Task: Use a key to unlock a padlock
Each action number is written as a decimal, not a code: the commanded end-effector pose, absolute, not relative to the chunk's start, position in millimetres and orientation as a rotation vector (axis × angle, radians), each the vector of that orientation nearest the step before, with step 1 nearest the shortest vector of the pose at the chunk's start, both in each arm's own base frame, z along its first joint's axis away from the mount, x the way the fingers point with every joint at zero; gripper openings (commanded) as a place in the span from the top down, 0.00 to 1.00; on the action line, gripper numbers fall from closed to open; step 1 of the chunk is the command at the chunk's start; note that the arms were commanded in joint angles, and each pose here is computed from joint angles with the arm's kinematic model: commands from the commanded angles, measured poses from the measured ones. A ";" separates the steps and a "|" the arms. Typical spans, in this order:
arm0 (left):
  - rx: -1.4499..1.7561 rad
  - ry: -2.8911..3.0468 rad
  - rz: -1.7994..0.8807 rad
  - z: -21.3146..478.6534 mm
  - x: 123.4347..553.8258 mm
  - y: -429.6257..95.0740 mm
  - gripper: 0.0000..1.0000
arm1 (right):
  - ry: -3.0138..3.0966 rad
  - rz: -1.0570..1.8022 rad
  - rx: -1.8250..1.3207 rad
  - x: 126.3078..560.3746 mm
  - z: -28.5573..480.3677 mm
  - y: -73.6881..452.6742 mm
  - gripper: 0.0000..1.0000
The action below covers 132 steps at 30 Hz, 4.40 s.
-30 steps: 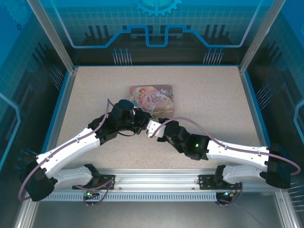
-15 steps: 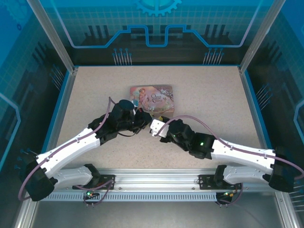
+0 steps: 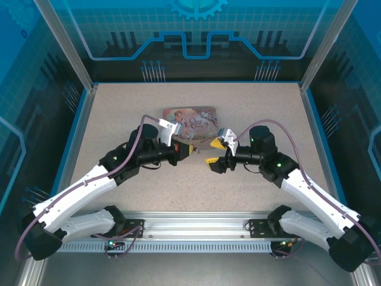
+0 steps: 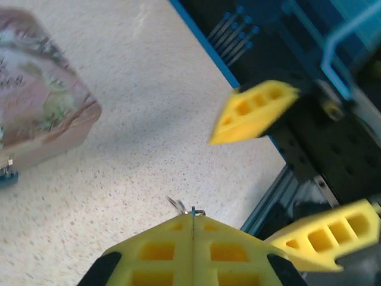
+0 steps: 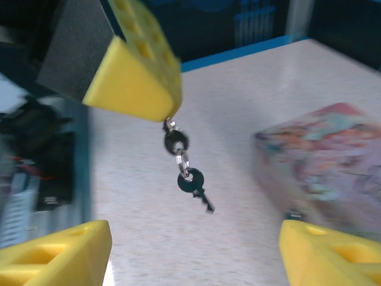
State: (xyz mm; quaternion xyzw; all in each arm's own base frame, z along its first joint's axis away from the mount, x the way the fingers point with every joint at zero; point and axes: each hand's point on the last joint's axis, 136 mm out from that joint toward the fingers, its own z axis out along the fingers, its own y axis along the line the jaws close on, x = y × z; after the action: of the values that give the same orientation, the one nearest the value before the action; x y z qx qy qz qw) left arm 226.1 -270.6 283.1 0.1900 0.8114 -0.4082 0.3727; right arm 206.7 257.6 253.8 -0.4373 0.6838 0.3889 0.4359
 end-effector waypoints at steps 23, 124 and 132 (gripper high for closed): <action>1.044 1.748 -1.011 328.4 182.2 -280.5 1.00 | 1.481 1.420 -1.233 167.0 310.2 294.6 0.46; -0.111 2.417 -0.832 73.4 444.4 -152.7 0.40 | 2.286 1.246 -0.284 415.7 70.3 240.7 1.00; -0.060 2.439 -0.850 66.1 430.8 -169.2 0.42 | 2.350 1.251 -0.260 369.5 49.5 238.1 1.00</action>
State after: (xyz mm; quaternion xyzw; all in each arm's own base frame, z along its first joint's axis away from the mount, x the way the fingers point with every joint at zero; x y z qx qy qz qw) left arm 446.5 -154.4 83.6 -0.0473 0.8965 -0.3202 0.3026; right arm 405.5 247.6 109.7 -0.1460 0.8034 0.4807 0.3197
